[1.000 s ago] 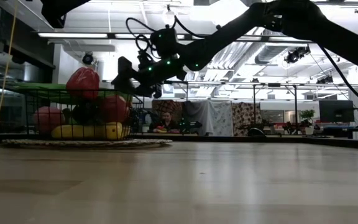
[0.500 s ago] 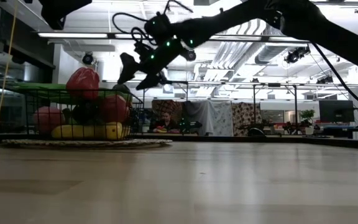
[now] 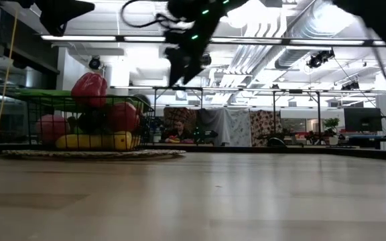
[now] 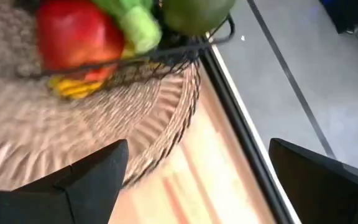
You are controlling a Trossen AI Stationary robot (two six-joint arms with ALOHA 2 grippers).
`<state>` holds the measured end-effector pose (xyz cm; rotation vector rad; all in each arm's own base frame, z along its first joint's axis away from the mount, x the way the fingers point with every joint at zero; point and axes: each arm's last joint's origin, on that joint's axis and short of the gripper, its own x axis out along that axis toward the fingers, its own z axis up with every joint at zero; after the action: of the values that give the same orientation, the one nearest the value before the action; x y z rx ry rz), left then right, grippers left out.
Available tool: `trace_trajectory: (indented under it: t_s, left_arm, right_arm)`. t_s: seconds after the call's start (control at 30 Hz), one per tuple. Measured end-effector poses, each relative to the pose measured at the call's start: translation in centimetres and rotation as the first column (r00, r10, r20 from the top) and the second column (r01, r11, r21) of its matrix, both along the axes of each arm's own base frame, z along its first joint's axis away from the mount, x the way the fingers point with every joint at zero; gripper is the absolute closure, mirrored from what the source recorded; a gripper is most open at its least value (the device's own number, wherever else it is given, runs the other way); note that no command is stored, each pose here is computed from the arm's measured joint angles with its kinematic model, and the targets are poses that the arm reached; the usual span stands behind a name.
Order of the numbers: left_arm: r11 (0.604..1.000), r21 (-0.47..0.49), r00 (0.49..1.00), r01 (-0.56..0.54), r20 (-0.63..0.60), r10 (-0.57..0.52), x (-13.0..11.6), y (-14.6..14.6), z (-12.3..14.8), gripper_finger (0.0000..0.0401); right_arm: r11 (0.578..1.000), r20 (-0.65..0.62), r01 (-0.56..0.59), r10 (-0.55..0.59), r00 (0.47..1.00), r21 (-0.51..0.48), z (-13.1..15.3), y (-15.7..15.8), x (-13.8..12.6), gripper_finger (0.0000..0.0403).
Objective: Build produce basket
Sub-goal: Return to Home Position
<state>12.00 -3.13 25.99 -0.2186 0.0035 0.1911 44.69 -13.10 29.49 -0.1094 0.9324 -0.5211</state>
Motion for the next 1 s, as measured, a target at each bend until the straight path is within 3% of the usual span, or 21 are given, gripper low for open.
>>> trace_trajectory:
  t_s: [0.07,0.23,0.4,0.53,0.7,1.0]
  left_arm:
    - [1.0,-0.004,1.0,-0.002,0.009,0.002,-0.2,0.1,0.1,0.0075]
    - [0.998,0.031,0.999,-0.047,0.0,0.047,-0.3,0.2,-0.1,0.0075]
    - [0.987,0.097,0.991,-0.132,0.033,0.129,-0.1,0.5,-1.4,0.0075]
    - [0.98,0.139,0.99,-0.141,0.045,0.136,0.1,1.0,-1.6,0.0075]
    - [0.979,0.178,0.994,-0.102,0.052,0.094,0.3,2.5,-0.9,0.0075]
    - [0.97,0.195,0.989,-0.147,0.01,0.148,-0.1,5.7,-0.6,0.0075]
  right_arm:
    - [1.0,0.034,-0.003,0.003,0.999,0.002,0.4,1.4,-2.1,0.0024]
    - [1.0,0.259,-0.023,0.023,0.966,0.0,-0.4,5.5,-8.3,0.0024]
    - [0.996,0.528,-0.08,0.05,0.847,0.033,-2.1,9.3,-14.0,0.0024]
    - [0.989,0.652,-0.134,0.062,0.756,0.061,-3.3,11.0,-17.0,0.0024]
    - [0.984,0.704,-0.159,0.058,0.707,0.078,-5.0,11.8,-18.7,0.0024]
    - [0.983,0.695,-0.159,0.051,0.717,0.092,-5.8,11.9,-18.8,0.0024]
